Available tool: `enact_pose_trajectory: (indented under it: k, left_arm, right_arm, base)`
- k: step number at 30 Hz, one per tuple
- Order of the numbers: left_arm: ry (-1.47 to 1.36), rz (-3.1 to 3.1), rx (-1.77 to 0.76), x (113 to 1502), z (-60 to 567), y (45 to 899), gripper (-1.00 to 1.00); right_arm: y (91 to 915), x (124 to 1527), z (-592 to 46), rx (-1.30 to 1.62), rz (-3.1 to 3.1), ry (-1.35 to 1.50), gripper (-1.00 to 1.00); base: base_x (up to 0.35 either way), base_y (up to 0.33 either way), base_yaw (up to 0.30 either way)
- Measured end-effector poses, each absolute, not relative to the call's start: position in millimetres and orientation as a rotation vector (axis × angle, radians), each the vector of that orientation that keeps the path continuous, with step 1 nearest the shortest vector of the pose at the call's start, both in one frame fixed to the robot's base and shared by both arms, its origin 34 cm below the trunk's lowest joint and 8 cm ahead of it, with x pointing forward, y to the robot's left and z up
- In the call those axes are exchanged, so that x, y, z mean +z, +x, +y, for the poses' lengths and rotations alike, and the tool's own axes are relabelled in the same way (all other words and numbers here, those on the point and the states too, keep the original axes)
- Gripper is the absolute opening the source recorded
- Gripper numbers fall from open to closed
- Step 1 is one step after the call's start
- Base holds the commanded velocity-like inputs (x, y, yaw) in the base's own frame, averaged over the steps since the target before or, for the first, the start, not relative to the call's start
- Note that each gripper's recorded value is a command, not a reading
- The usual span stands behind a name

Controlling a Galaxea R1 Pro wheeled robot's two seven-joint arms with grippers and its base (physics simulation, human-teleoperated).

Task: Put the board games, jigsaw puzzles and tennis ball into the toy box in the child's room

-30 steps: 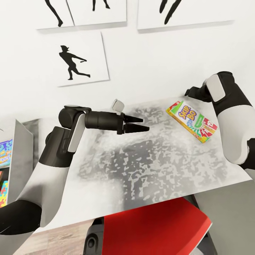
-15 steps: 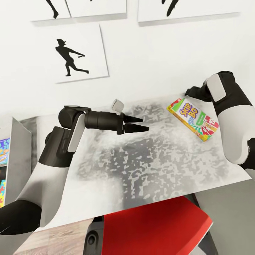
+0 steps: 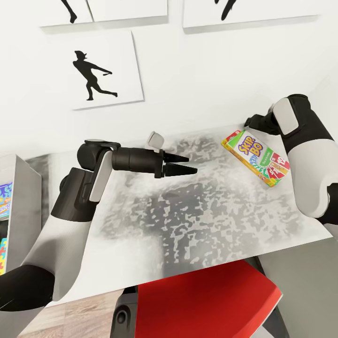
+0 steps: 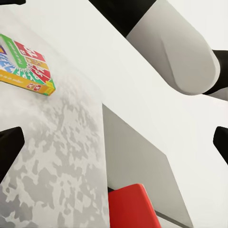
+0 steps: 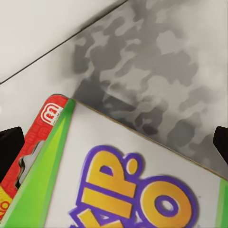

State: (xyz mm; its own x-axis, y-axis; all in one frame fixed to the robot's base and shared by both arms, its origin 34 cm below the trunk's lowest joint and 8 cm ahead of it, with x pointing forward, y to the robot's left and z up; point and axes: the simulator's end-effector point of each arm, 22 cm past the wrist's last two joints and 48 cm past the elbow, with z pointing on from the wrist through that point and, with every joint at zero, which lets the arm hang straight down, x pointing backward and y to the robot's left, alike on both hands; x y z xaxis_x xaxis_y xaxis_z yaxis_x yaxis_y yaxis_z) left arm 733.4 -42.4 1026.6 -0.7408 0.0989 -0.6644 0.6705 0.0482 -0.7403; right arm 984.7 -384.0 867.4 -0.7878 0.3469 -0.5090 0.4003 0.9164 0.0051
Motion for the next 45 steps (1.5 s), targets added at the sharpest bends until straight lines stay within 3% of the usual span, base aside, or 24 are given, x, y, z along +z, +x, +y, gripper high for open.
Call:
enact_pose_trajectory:
  k: [45]
  left_arm:
    - [0.744, 1.921, -1.764, 1002.6, -42.6, 733.6, 1.0]
  right_arm:
    - [983.7, 840.0, -382.1, -0.148, 2.586, 0.537, 1.0]
  base:
    - [0.0, 0.0, 0.0]
